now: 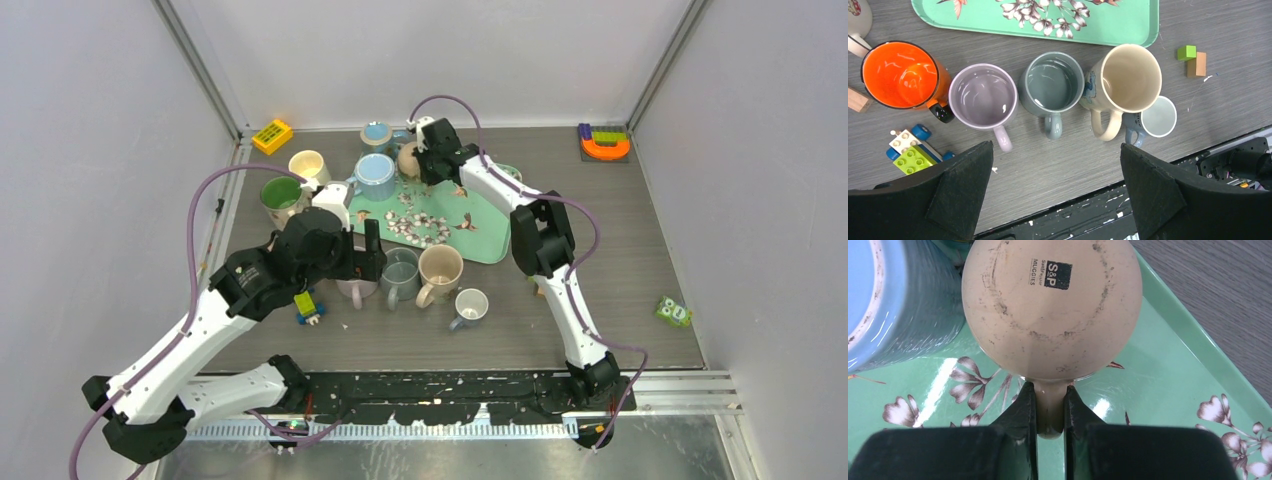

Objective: Turn the mug right side up
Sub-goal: Turn over the cup on the tray.

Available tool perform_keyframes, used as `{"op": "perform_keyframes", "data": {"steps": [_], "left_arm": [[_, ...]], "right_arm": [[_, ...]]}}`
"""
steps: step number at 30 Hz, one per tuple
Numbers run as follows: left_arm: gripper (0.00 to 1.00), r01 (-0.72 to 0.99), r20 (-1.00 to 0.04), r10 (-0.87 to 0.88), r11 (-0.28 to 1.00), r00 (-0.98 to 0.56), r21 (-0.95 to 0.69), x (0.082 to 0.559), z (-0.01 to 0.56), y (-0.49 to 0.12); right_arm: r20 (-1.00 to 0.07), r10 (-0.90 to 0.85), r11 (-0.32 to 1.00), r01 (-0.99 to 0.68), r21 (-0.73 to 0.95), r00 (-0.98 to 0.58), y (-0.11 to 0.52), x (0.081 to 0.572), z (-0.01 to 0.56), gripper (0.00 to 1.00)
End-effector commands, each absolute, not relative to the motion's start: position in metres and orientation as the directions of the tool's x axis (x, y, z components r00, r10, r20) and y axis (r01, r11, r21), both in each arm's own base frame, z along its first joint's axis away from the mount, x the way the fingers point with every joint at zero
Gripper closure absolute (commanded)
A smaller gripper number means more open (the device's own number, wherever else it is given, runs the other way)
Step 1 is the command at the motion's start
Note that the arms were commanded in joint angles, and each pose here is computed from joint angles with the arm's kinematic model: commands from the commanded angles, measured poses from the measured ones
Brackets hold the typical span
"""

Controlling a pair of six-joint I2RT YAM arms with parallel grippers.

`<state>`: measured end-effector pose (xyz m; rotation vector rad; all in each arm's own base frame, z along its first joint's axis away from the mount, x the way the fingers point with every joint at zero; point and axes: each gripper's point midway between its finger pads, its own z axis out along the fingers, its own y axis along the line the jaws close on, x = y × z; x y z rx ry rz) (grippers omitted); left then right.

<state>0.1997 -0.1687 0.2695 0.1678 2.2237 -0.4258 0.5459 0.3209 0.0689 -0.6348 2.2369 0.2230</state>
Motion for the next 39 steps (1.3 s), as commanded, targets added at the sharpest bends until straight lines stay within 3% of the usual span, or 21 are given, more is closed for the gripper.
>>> {"op": "perform_keyframes", "data": {"steps": [1,16,23,32,35,39], "left_arm": [[0.00,0.277,-0.796,-0.060,0.919,-0.603,-0.279,0.203,0.285,-0.172],[0.00,0.366,-0.768,-0.023,0.870,-0.640,-0.331,0.208,0.271,-0.206],[0.00,0.345,-0.753,-0.057,0.865,-0.656,-0.365,0.212,0.262,-0.213],[0.00,0.317,-0.739,-0.076,0.870,-0.670,-0.377,0.208,0.255,-0.209],[0.00,0.309,-0.736,-0.082,0.872,-0.672,-0.379,0.207,0.254,-0.207],[0.00,0.303,-0.731,-0.086,0.873,-0.677,-0.383,0.207,0.253,-0.207]], "right_arm": [[-0.800,-0.323,0.886,-0.460,-0.067,-0.506,0.321,0.559,0.112,0.98],[-0.745,-0.178,0.978,-0.198,-0.062,-0.643,0.238,0.476,0.121,0.99],[-0.699,-0.180,0.978,-0.203,-0.051,-0.693,0.225,0.456,0.113,0.80],[-0.645,-0.193,0.974,-0.222,-0.037,-0.739,0.228,0.461,0.099,0.71],[-0.645,-0.193,0.974,-0.222,-0.037,-0.740,0.230,0.463,0.098,0.61],[-0.640,-0.190,0.976,-0.216,-0.038,-0.744,0.229,0.467,0.098,0.54]]}}
